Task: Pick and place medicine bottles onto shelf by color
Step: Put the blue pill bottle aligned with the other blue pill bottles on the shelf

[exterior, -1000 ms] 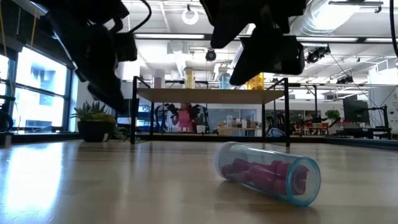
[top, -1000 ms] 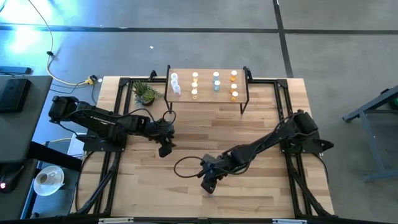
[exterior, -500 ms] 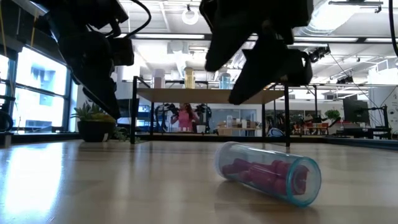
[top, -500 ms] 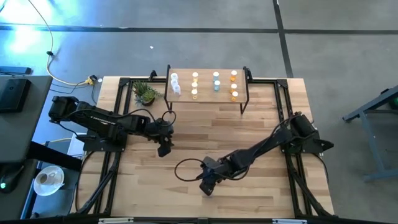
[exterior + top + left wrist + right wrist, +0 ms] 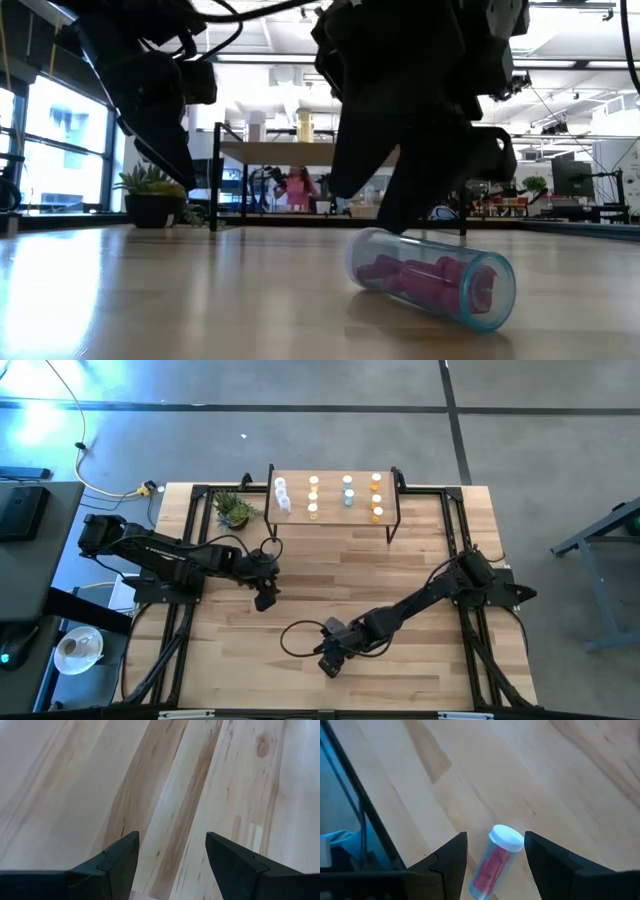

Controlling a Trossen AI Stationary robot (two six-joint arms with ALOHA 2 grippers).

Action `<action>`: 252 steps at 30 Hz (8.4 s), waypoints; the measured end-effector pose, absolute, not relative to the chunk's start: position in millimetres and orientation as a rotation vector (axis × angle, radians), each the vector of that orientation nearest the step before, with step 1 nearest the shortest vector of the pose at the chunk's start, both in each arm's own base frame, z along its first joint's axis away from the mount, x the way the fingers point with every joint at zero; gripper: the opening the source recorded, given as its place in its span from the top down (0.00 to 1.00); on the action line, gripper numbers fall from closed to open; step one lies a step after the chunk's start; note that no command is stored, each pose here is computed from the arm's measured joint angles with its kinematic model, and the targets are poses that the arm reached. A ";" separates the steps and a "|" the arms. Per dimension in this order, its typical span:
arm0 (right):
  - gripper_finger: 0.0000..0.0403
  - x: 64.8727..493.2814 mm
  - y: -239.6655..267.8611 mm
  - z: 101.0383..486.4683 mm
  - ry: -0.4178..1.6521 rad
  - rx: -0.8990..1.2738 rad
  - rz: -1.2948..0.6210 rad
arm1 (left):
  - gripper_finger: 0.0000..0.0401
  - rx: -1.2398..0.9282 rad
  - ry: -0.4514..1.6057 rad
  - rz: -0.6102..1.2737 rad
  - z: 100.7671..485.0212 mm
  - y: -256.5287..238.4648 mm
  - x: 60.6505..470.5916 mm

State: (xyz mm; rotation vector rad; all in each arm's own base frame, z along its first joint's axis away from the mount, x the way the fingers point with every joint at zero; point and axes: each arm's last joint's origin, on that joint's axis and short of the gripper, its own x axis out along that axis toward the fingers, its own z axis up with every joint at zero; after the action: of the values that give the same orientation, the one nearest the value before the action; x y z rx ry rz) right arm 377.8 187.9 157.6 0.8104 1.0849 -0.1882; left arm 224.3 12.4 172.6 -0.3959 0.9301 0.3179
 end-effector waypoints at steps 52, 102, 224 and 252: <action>0.74 387.3 199.7 174.9 1.106 0.719 -0.304 | 0.45 -0.279 0.962 0.184 183.6 -13.3 211.1; 0.74 363.7 101.0 391.8 0.777 -0.208 -0.806 | 0.45 -0.246 0.280 -0.049 178.5 -28.3 99.7; 0.66 317.2 -62.0 229.6 0.450 -0.432 -0.835 | 0.45 -0.123 0.189 -0.057 186.2 -27.0 97.6; 0.56 316.2 -61.7 229.7 0.443 -0.399 -0.857 | 0.45 -0.132 0.188 -0.056 186.4 -27.0 97.7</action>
State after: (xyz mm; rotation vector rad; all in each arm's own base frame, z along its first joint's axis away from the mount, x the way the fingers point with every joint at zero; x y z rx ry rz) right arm 316.2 -61.7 229.7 -0.3988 0.4434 -0.8567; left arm 97.7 -27.0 186.4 -0.1318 0.1878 -0.0562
